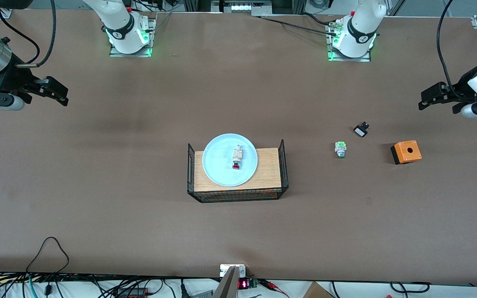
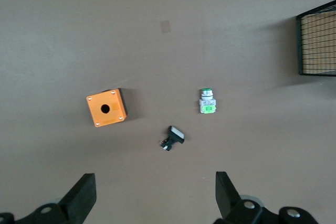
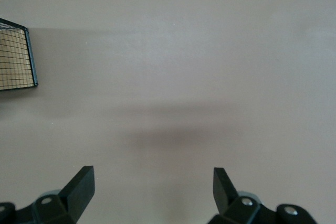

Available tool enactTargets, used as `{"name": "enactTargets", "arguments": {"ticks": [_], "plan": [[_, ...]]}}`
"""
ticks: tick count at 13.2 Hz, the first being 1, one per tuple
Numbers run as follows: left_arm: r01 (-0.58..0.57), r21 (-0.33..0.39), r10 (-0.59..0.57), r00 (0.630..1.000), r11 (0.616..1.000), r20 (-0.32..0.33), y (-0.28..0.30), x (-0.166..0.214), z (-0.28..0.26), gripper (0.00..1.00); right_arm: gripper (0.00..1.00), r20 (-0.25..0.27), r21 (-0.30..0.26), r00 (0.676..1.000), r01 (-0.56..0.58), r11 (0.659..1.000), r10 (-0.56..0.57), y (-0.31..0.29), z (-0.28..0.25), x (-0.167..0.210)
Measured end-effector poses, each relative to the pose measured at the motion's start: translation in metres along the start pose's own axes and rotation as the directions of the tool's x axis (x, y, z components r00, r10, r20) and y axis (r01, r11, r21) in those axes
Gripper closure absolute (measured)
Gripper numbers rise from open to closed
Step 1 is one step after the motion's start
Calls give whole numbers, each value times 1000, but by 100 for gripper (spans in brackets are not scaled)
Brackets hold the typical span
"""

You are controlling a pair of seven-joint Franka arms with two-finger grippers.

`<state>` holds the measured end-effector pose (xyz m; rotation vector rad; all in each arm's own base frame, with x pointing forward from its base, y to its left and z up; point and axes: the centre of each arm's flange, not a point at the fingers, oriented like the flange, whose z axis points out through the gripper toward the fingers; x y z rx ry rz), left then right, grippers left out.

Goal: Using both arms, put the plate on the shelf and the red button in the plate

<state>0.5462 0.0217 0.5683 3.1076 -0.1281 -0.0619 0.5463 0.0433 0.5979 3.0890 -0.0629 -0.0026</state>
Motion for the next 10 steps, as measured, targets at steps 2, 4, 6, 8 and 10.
{"name": "enactTargets", "arguments": {"ticks": [2,4,6,8,10], "plan": [[-18,16,18,1000,1000,1,8,1,-2,0,0,5,12,1000,1,1000,-1,10,-3,-2],[-40,24,40,999,999,-1,19,2,-4,0,0,4,15,1000,-1,1000,1,13,-5,-4],[-54,28,55,998,998,-5,27,3,-7,0,0,4,15,1000,3,1000,-4,13,-5,-4],[-63,27,63,998,998,5,32,4,-9,0,0,2,15,1000,6,1000,-6,13,-6,-4],[-71,26,70,997,997,14,36,5,-13,0,0,-3,16,1000,6,1000,-6,13,-9,-4]]}}
